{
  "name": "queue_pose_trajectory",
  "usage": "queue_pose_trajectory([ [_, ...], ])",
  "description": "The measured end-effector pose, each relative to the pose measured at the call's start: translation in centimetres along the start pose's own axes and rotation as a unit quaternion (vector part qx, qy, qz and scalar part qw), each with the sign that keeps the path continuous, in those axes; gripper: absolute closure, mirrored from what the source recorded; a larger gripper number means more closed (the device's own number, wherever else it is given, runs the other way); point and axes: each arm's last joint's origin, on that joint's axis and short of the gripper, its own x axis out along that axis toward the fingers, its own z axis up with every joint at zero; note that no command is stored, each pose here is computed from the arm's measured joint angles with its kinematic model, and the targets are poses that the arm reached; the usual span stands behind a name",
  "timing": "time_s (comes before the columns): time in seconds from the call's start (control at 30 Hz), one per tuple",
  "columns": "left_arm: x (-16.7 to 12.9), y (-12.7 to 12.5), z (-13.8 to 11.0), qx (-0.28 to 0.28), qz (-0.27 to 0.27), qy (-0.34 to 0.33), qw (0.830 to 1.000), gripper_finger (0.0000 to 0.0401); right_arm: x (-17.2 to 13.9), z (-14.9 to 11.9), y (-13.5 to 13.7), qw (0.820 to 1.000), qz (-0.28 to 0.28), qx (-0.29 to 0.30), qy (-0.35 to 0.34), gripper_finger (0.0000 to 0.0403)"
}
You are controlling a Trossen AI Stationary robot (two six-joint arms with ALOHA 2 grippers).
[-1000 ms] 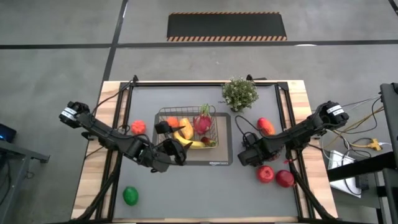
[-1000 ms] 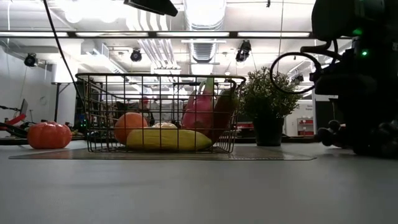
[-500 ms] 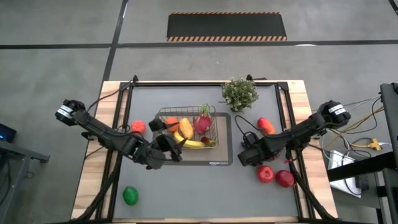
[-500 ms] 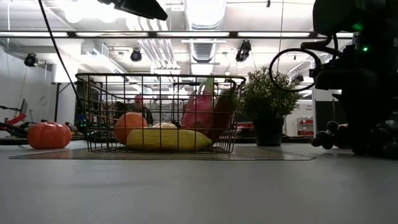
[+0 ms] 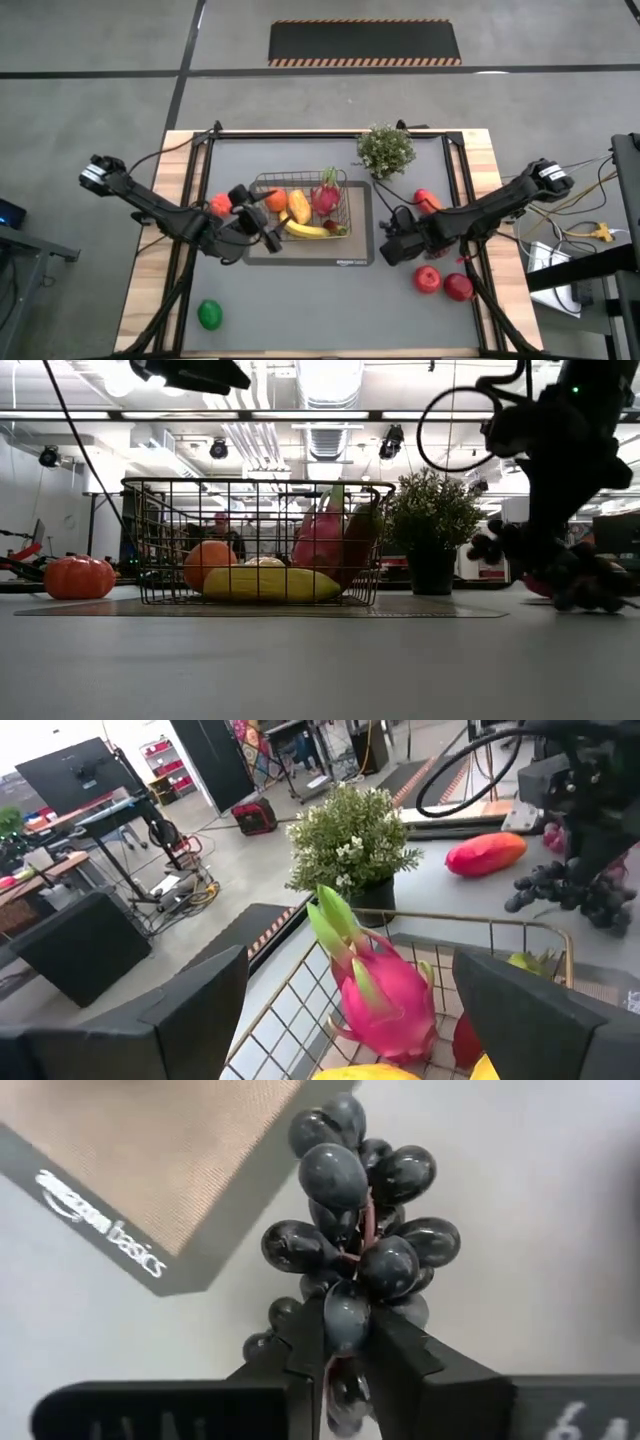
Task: Build produce basket
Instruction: Put the grapes into the wire basket
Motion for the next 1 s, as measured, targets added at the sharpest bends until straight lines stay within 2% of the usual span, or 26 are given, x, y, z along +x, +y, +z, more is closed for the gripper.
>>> queue_pose_trajectory([
  [0.17,-0.2,0.5,-0.1,-0.017,-0.002,-0.019,1.000,0.0070,-1.3,0.6,0.5,0.999,0.022,-0.024,-0.026,0.0370],
  [0.53,-0.4,0.7,0.5,-0.023,-0.003,-0.029,0.999,0.0070,-5.2,2.2,2.3,0.985,0.088,-0.131,-0.066,0.0371],
  [0.77,-0.9,1.6,1.8,-0.027,-0.002,-0.056,0.998,0.0070,-9.2,4.0,4.4,0.958,0.160,-0.209,-0.118,0.0371],
  [1.0,-1.2,2.0,1.9,-0.038,-0.005,-0.061,0.997,0.0070,-12.7,5.8,6.3,0.914,0.236,-0.253,-0.213,0.0372],
])
